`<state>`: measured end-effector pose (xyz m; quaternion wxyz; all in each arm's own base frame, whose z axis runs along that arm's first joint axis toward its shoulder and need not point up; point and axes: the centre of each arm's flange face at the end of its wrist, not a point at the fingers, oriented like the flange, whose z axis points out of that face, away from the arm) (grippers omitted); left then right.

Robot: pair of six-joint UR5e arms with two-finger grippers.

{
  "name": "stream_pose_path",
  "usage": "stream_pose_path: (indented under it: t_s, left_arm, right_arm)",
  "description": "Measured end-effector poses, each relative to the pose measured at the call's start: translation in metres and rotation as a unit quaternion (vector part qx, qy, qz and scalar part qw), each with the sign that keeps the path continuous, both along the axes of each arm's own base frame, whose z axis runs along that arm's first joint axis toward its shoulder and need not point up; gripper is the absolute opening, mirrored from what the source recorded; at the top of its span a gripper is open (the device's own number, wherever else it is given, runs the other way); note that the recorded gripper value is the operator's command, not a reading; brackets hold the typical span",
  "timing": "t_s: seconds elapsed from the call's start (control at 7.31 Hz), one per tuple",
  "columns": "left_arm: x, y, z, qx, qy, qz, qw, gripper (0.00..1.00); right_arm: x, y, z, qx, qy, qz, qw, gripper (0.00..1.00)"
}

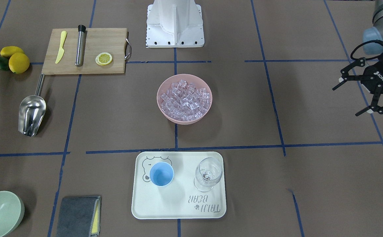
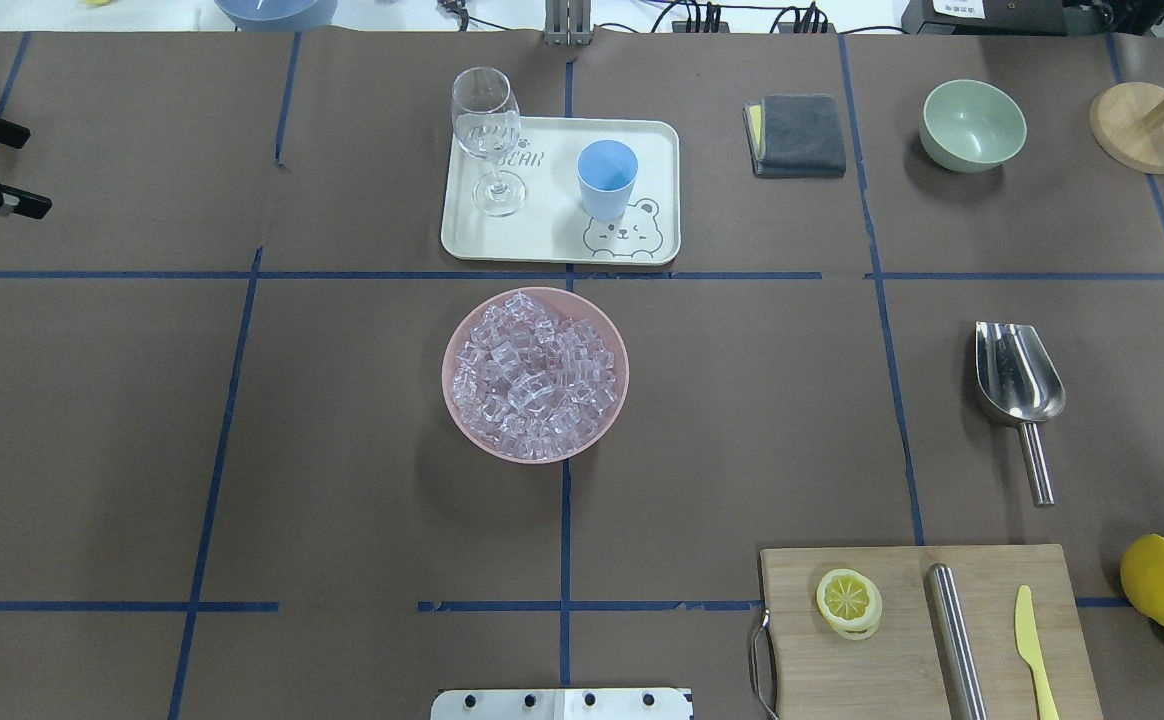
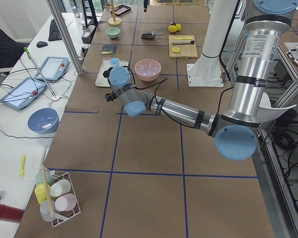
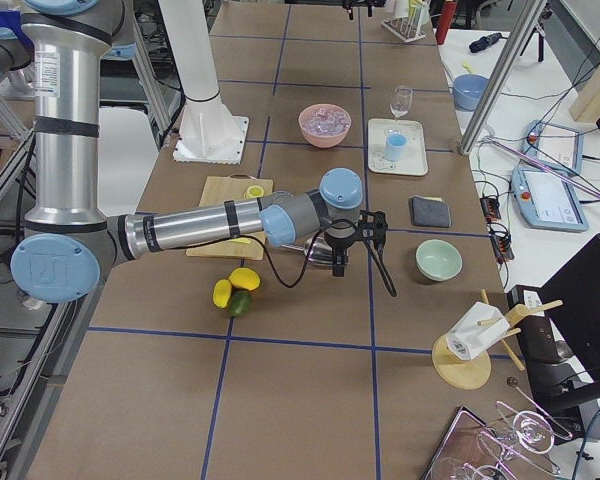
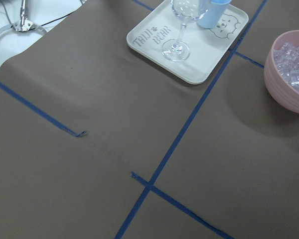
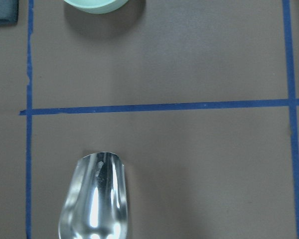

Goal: Put ice in cup with scoop
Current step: 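Grasp the metal scoop handle with the right gripper while the left arm moves in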

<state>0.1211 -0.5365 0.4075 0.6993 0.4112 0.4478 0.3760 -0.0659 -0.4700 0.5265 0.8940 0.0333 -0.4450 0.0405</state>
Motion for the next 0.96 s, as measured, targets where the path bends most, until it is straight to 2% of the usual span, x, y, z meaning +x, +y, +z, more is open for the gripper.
stream_pose_path:
  t_s: [0.14, 0.27, 0.55, 0.96]
  left_arm:
    - [0.012, 0.004, -0.007, 0.043, 0.004, -0.006, 0.9991, 0.98]
    - [0.027, 0.009, -0.011, 0.067, 0.007, -0.005, 0.9977, 0.99]
    - [0.049, 0.015, -0.015, 0.08, 0.011, 0.005, 0.9967, 0.99]
    - [0.084, 0.022, -0.021, 0.083, 0.016, 0.034, 0.9959, 0.99]
  right_arm:
    - [-0.02, 0.005, -0.006, -0.001, -0.002, -0.002, 1.0, 0.97]
    - [-0.045, 0.012, -0.016, -0.007, 0.001, -0.005, 1.0, 0.97]
    - [-0.095, 0.039, -0.038, -0.031, 0.007, -0.004, 0.9995, 1.0]
    - [-0.158, 0.093, -0.02, -0.046, 0.036, -0.007, 0.9982, 1.0]
